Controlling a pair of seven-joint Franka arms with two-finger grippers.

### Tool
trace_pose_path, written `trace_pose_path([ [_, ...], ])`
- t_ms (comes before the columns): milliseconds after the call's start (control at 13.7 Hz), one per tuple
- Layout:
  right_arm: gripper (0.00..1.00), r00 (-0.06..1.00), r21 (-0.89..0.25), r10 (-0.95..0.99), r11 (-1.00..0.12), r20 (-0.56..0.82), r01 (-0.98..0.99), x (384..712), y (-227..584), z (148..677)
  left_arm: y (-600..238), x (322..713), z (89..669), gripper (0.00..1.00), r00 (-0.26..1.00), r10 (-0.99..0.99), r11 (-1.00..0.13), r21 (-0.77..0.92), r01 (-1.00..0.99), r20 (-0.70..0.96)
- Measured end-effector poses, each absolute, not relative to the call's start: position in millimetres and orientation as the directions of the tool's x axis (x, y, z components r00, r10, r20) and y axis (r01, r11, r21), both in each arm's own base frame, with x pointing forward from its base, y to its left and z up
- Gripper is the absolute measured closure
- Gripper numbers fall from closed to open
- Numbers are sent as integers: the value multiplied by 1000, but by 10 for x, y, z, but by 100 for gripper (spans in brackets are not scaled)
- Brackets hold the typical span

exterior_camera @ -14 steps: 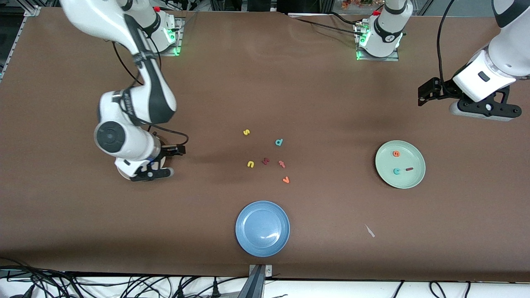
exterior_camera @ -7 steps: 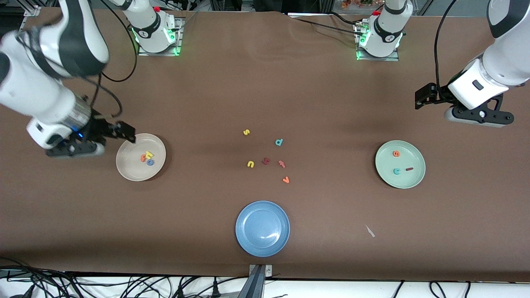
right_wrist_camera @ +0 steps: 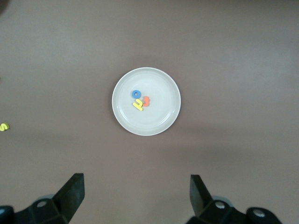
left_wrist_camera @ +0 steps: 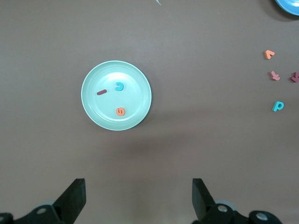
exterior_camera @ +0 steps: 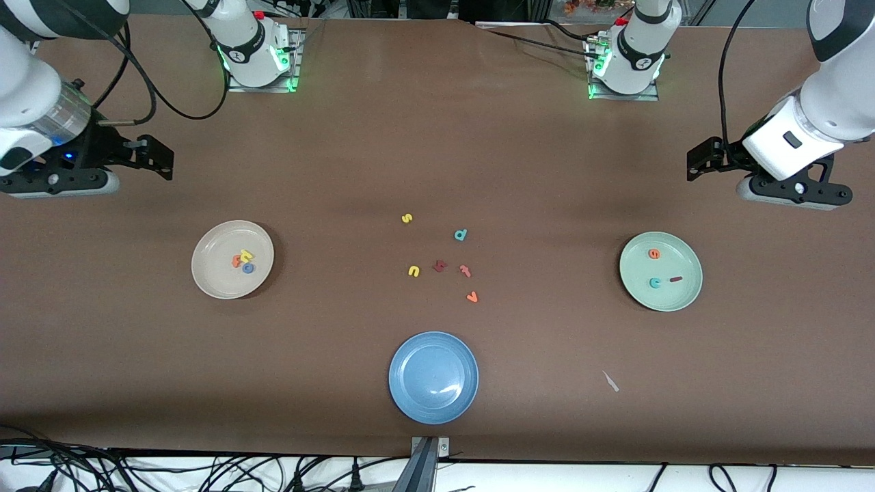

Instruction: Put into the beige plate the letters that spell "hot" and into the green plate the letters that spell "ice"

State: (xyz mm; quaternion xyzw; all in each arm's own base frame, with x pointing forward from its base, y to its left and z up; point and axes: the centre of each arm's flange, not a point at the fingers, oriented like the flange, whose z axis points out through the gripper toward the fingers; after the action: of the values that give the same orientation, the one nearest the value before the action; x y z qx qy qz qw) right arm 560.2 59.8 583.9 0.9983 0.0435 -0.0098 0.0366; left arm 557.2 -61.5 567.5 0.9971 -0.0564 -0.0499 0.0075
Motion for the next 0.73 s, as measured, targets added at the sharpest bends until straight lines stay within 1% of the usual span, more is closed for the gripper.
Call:
trace_pose_path([
  [146,0,999,60,47,-997,1,47,5609,399,5969,-615,5572,5675,0,989,-113,-994,21,-112,-99],
  [366,0,999,-4,-30,-1000,-13,-30,5573,15,6018,-615,5573,5674,0,989,-113,-994,21,-112,-99],
  [732,0,1000,-9,-24,-1000,-10,-25,5571,45,6052,-616,5574,5671,0,989,-113,-993,21,-112,-99],
])
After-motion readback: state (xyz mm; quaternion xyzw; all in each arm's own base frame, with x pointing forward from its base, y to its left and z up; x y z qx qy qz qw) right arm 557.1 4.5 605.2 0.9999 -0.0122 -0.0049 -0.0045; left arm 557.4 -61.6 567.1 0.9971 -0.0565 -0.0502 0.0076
